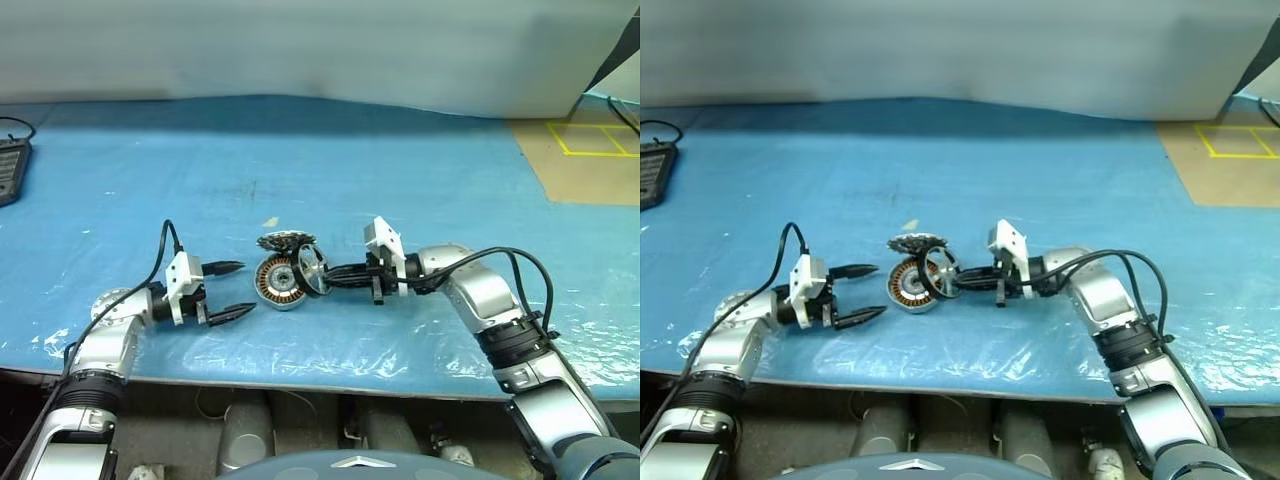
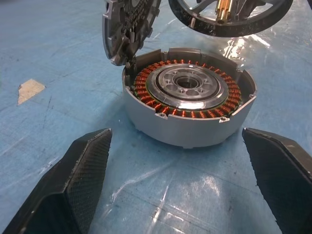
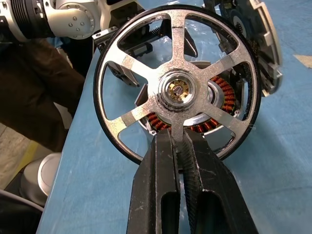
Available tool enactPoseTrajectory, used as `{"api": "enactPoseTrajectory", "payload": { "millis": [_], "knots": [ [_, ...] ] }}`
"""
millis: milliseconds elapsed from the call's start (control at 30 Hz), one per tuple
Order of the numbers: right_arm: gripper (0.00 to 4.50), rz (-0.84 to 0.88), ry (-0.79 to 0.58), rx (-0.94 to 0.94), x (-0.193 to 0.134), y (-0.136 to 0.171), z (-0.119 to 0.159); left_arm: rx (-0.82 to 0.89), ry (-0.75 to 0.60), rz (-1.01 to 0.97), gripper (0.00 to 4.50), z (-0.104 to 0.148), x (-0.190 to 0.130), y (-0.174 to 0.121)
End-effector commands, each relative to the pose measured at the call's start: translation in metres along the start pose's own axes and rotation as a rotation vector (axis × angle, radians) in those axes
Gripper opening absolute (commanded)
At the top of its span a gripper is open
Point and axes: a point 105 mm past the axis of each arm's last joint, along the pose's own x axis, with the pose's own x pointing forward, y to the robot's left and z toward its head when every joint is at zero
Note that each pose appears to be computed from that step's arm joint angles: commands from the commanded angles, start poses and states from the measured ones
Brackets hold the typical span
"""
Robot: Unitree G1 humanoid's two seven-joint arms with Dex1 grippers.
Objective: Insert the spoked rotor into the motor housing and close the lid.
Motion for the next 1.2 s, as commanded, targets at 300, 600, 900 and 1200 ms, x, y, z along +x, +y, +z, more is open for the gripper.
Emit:
{"api": "enactPoseTrajectory", "payload": {
  "millis": [300,600,900,1200],
  "knots": [
    [0.02,0.033,-0.042,-0.058,0.022,-0.002,0.021,0.034,-0.02,0.019,4.5,0.006,0.002,0.0],
    [0.02,0.0,-0.009,-0.04,0.027,-0.014,0.01,0.033,-0.019,0.036,4.5,0.004,0.001,-0.001],
    [0.28,0.019,0.015,-0.035,0.029,-0.011,0.007,0.033,-0.013,0.047,4.5,0.003,-0.001,0.0],
    [2.42,0.03,0.01,-0.061,0.027,-0.008,0.009,0.032,-0.006,0.046,4.5,0.003,-0.001,0.001]
  ]
}}
